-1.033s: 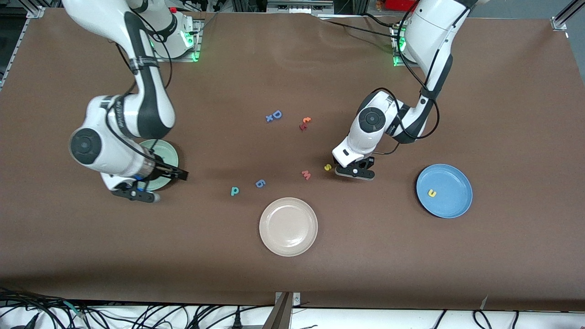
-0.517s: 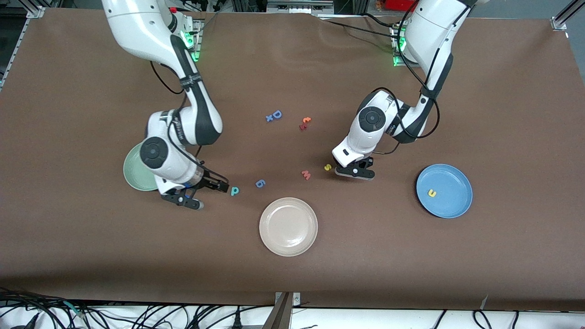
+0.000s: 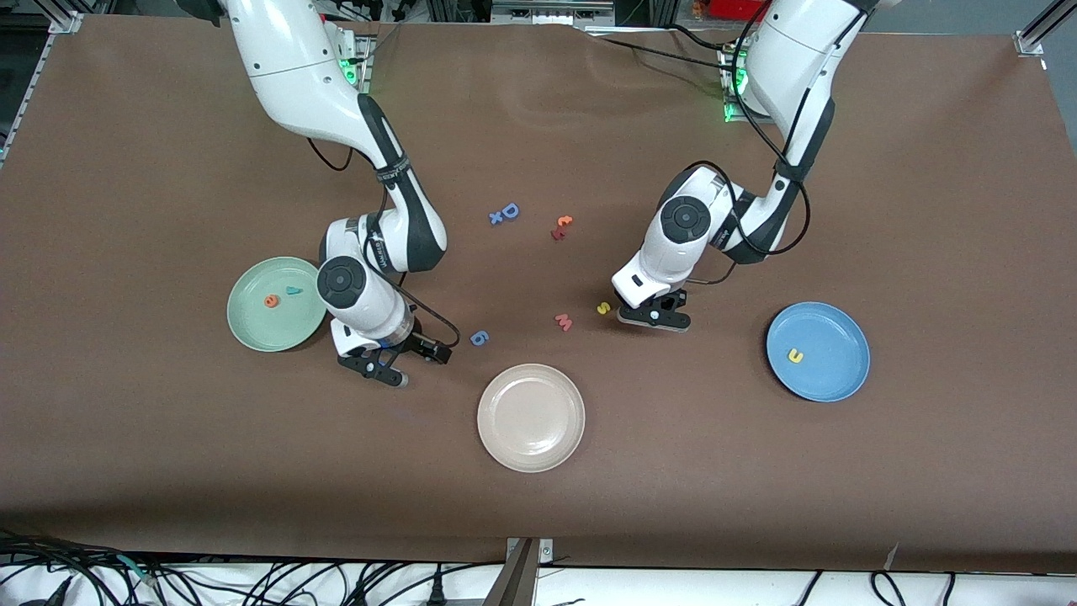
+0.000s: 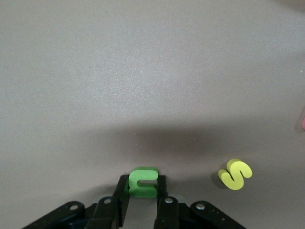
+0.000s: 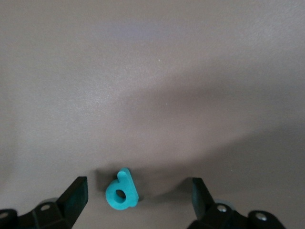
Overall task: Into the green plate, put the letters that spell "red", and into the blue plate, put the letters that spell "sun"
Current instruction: 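Carry the green u to the blue plate while the right gripper lifts teal d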
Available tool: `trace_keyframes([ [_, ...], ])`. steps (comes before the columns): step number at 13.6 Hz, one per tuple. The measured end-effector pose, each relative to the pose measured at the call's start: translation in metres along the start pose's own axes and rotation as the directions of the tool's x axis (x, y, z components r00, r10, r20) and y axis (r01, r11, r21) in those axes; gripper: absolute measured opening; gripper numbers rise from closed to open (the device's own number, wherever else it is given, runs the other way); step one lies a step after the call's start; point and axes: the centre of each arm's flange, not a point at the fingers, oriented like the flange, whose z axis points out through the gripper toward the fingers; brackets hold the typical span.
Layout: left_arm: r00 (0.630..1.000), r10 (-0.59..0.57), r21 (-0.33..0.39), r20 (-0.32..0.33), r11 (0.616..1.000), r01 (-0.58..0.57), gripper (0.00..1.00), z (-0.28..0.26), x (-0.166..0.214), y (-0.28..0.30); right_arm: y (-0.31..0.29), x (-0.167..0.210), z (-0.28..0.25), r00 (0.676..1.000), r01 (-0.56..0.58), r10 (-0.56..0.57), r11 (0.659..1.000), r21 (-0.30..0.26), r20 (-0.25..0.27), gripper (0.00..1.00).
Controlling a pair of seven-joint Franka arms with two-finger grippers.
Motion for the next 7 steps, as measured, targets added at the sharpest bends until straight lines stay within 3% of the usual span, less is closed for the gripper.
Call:
trace_keyframes([
  [3,1.0,0.0,0.0,0.0,1.0,0.0,0.27,0.0,0.0,0.0,-0.0016,0.0004,0.0005,1.0,-0.001,0.001,1.0,0.002,-0.004,0.91],
  [5,1.0,0.0,0.0,0.0,1.0,0.0,0.27,0.0,0.0001,-0.0002,-0.0025,0.0017,-0.0013,1.0,-0.002,0.002,1.0,0.004,-0.007,0.74],
  [7,1.0,-0.002,0.0,0.0,1.0,0.002,0.27,0.0,0.0005,-0.0011,-0.0025,0.0019,-0.0015,1.0,-0.002,0.002,1.0,0.005,-0.008,0.68],
])
